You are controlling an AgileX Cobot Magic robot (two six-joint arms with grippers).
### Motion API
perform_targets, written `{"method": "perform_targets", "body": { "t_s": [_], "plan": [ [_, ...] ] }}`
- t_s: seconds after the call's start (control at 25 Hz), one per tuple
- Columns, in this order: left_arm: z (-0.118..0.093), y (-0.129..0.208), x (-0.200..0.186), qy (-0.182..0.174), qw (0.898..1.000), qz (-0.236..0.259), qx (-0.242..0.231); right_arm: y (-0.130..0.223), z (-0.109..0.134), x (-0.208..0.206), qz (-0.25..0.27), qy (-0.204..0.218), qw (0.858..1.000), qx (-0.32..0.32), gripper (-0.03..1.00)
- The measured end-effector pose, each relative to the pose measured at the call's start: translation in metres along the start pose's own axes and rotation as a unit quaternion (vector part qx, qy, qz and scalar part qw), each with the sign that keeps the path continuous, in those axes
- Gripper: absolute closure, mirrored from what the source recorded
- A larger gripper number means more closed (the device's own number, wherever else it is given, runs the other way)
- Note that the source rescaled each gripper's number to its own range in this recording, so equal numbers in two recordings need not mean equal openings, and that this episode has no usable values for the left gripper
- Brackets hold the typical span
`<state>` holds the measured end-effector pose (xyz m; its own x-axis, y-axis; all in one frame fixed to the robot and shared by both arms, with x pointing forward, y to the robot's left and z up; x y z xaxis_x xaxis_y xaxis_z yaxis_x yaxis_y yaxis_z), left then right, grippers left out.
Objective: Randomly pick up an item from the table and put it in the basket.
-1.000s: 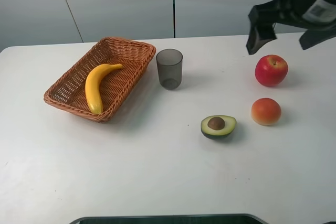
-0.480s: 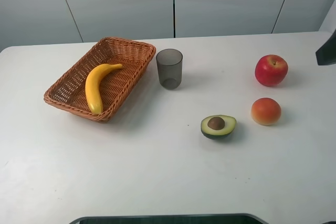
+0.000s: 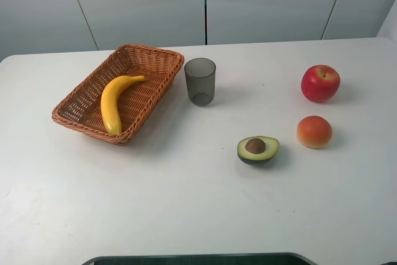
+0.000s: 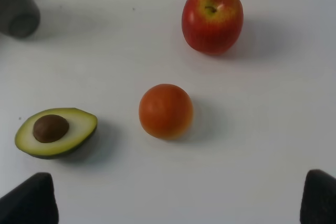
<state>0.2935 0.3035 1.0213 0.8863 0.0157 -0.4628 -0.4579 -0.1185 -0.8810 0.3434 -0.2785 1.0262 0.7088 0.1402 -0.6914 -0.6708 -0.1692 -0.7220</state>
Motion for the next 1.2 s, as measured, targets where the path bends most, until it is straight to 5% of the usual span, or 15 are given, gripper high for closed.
{"method": "perform_targets", "body": {
  "t_s": [1.2],
  "plan": [
    [0.0, 0.0, 0.0, 0.0, 1.0, 0.0, 0.0, 0.041, -0.001, -0.034, -0.134, -0.003, 0.991, -0.026, -0.03]
  ]
}}
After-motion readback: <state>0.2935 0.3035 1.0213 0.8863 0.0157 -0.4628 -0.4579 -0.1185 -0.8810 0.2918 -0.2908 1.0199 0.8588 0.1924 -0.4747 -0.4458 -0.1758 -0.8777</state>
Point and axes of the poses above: a point on each arm's last joint axis where the gripper is mounted, x pointing out along that axis toward the gripper, z along the wrist's bending axis when the last joint is at zero, y = z × x, the point moved 7 cm from there along x, pointing out along that axis toward the gripper, and after that the axes turned 7 degrees about -x, right-handed, at the moved point
